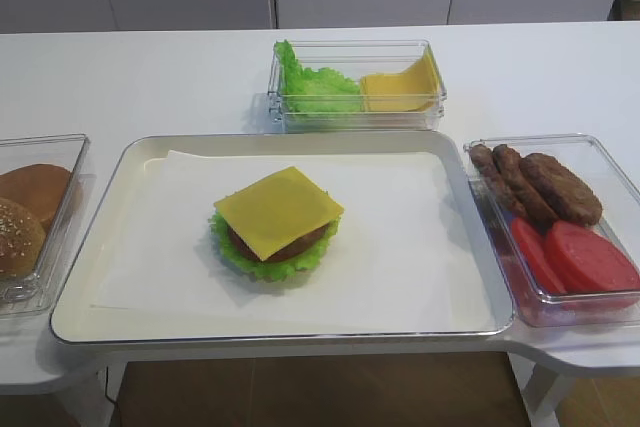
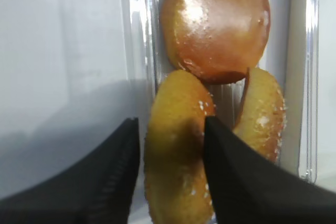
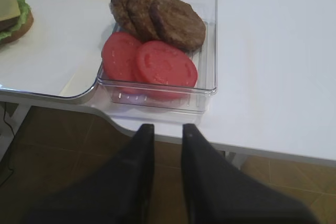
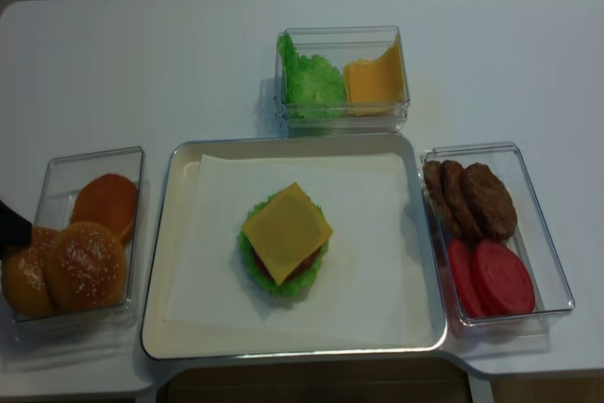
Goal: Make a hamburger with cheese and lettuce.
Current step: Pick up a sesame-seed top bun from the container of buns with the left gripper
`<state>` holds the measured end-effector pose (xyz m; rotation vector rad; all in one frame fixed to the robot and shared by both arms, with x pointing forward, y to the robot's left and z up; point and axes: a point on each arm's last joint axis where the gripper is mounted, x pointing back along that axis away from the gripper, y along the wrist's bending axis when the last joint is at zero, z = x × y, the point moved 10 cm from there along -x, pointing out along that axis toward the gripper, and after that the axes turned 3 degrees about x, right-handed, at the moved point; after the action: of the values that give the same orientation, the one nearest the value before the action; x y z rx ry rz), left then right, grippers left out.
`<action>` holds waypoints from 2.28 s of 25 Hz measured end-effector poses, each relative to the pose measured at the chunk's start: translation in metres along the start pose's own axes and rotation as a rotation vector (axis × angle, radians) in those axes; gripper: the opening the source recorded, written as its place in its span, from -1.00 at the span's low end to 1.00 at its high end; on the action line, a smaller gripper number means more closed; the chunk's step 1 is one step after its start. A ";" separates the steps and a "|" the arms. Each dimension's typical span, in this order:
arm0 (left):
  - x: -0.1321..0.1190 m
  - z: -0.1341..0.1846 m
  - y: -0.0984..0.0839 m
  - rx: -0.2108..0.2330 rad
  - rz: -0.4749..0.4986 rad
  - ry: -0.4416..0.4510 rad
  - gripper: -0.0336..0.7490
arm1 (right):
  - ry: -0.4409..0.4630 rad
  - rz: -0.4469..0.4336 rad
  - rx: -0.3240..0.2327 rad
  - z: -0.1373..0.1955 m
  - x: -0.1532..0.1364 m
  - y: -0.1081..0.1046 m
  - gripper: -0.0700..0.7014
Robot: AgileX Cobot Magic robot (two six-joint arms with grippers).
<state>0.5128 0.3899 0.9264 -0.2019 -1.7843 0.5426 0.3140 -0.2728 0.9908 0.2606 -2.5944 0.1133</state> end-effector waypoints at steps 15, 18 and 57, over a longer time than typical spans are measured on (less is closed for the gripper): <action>0.000 -0.002 -0.004 0.008 0.019 -0.012 -0.62 | 0.000 0.000 -0.003 0.000 0.000 0.000 -0.53; 0.000 -0.002 -0.004 0.009 0.022 -0.012 -0.66 | 0.000 0.000 -0.003 0.000 0.000 0.000 -0.54; 0.052 -0.029 -0.066 -0.056 0.135 -0.297 -0.83 | 0.000 0.000 -0.003 0.000 0.000 0.000 -0.78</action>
<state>0.5345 0.3603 1.0071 -0.2946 -2.0870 0.6458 0.3140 -0.2728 0.9908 0.2594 -2.5944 0.1088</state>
